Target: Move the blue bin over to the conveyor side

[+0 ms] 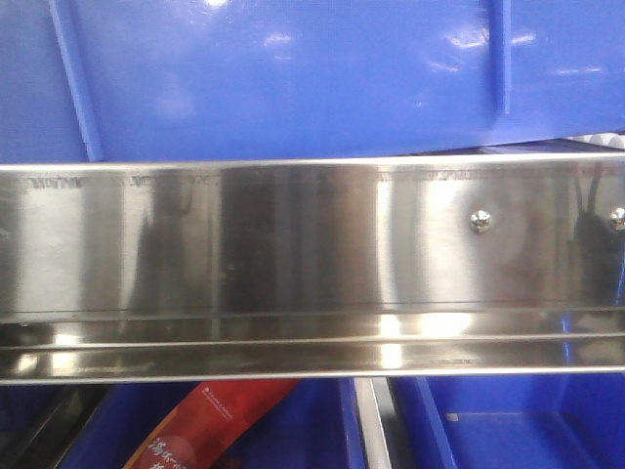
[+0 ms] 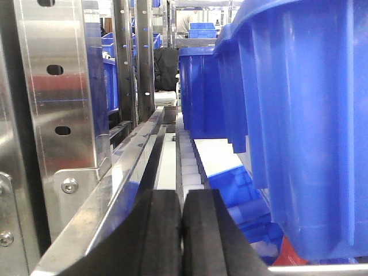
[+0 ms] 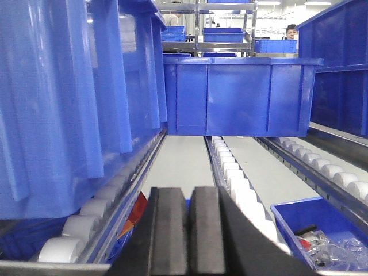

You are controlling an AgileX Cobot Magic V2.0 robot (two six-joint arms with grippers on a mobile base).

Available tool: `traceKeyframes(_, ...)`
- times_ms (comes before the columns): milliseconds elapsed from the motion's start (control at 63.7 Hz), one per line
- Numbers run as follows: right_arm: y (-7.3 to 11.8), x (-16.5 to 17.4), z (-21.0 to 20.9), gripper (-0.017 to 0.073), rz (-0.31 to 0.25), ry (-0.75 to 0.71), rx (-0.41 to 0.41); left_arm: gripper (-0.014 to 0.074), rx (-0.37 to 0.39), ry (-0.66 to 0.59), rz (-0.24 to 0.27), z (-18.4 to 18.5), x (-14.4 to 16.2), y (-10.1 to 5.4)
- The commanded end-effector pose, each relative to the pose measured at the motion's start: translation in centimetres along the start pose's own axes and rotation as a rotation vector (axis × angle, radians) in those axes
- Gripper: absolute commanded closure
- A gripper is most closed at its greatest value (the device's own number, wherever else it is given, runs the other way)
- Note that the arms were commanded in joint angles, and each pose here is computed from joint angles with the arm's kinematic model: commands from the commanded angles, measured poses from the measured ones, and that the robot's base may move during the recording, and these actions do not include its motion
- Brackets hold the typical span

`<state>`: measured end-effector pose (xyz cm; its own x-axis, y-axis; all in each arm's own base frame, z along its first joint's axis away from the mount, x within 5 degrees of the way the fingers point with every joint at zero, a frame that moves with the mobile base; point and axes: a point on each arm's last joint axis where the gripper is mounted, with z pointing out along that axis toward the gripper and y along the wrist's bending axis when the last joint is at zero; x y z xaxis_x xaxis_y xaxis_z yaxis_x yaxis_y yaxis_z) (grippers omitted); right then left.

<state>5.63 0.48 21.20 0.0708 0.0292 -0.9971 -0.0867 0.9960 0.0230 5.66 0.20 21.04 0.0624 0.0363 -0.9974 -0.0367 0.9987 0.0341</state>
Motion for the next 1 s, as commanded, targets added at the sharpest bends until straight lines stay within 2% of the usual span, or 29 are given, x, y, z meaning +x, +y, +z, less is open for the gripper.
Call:
traceKeyframes(0, -0.02, -0.2, -0.02, 0.0647, -0.013, -0.023, 0.003, 0.06, -0.003, -0.023, 0.001, -0.03, -0.28, 0.02)
traceKeyframes(989, -0.02, -0.2, -0.02, 0.0647, -0.013, -0.023, 0.003, 0.06, -0.003, -0.023, 0.001, -0.03, -0.28, 0.02)
